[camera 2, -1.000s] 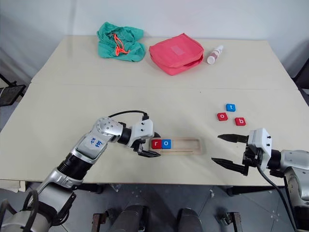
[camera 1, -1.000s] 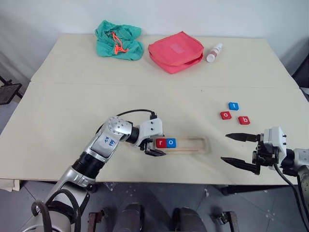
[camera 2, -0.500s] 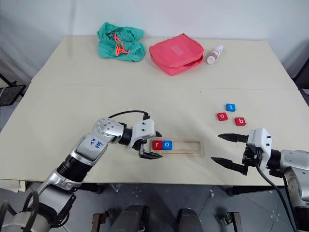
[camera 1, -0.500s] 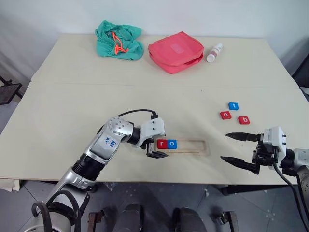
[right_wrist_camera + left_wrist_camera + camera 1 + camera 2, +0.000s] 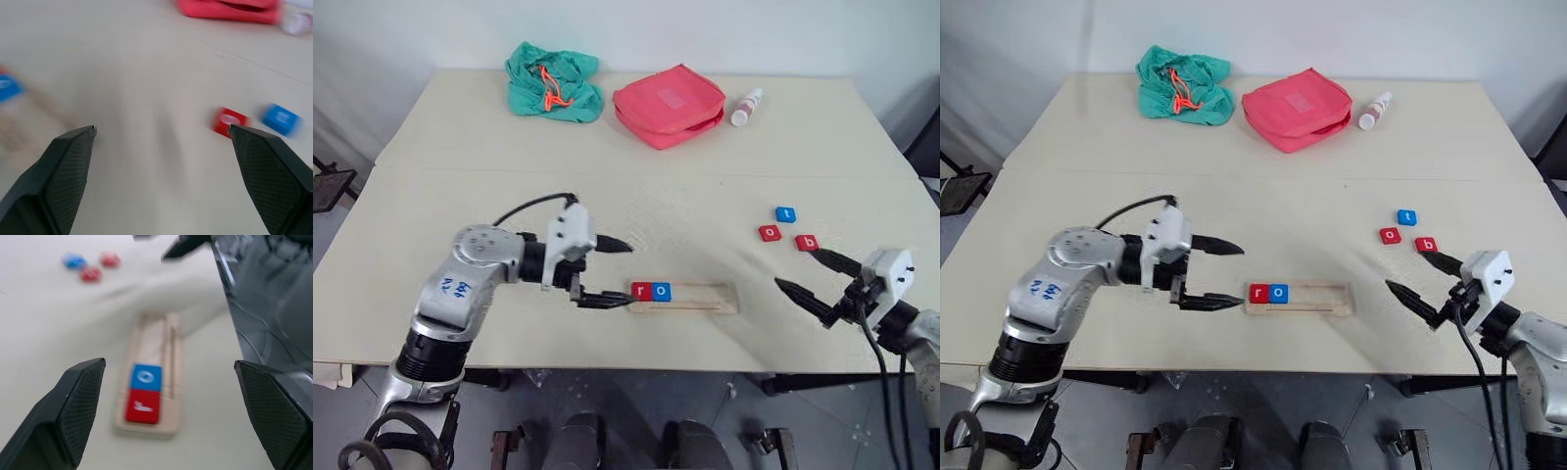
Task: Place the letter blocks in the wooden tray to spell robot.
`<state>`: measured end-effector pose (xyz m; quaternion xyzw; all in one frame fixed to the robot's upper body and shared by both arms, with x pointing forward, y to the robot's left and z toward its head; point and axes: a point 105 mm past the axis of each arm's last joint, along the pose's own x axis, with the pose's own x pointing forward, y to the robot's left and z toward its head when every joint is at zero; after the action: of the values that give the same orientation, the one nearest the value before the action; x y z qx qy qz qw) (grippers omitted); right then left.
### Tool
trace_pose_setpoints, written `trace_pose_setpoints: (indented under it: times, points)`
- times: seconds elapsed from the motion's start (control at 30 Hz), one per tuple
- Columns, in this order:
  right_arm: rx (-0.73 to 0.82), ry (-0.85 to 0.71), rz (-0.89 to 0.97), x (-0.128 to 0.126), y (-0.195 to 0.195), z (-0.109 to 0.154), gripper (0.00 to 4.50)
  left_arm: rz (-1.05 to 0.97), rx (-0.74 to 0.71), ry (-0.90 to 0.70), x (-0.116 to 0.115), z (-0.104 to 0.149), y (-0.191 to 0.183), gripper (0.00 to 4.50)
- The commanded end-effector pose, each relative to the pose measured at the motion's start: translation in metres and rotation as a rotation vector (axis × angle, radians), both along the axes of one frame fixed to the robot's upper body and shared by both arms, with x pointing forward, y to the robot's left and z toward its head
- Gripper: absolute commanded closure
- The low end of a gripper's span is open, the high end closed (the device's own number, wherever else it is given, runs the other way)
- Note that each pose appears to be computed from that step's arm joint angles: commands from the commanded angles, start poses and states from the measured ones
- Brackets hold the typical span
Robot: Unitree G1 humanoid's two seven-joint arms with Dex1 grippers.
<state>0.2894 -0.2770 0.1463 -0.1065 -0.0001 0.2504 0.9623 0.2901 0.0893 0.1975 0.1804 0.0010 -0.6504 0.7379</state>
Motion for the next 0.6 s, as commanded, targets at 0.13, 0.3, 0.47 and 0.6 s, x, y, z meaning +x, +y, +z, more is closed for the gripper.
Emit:
trace_pose_setpoints:
  times: [0.13, 0.3, 0.47, 0.6]
  points:
    - [0.129, 0.088, -0.333, 0.005, -0.025, -0.017, 0.0, -0.05, -0.276, -0.143, 0.007, 0.017, 0.024, 0.03]
    - [0.201, 0.097, -0.376, -0.003, -0.022, -0.018, 0.0, -0.089, -0.289, -0.17, 0.001, -0.01, 0.042, 0.03]
    - [0.2, 0.051, -0.407, -0.012, -0.024, -0.012, 0.0, -0.12, -0.276, -0.093, -0.012, -0.037, 0.057, 0.03]
    - [0.193, 0.029, -0.41, -0.014, -0.025, -0.007, 0.0, -0.128, -0.242, -0.058, -0.019, -0.049, 0.064, 0.03]
